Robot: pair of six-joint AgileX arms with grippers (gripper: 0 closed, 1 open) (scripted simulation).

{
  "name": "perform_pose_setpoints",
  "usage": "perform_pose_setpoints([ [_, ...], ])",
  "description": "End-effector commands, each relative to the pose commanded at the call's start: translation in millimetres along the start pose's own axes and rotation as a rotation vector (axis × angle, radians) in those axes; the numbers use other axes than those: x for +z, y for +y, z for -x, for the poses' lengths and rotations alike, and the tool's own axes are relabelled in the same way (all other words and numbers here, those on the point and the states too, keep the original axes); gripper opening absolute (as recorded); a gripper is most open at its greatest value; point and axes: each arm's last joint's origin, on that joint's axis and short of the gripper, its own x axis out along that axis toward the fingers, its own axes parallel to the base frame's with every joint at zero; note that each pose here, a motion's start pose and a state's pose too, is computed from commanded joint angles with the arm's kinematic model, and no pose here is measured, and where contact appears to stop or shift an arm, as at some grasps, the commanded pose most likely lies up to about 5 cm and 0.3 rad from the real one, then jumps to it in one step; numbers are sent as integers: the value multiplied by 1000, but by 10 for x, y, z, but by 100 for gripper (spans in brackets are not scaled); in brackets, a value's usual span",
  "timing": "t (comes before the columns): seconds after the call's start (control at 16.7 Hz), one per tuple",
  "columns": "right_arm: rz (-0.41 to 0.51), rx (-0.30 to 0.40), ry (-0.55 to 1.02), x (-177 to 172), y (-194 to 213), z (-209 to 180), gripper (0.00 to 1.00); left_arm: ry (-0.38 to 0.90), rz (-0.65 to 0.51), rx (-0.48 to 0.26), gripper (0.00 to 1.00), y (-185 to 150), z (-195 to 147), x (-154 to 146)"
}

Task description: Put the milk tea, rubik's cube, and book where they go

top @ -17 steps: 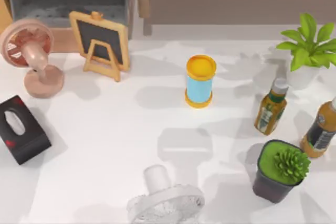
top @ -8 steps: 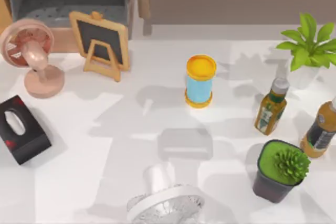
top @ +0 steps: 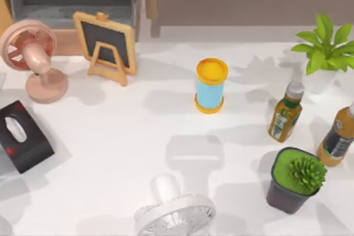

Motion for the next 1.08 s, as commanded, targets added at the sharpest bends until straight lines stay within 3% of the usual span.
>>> perform_pose_setpoints([
  [0.18, 0, 0, 0, 0, 0, 0, 100, 4, 52, -86, 0, -446, 112, -15],
  [0.3, 0, 0, 0, 0, 0, 0, 100, 1, 69, -109, 0, -574, 153, 0],
  [1.08, 0, 0, 0, 0, 0, 0, 100, 1, 70, -111, 0, -586, 107, 1],
])
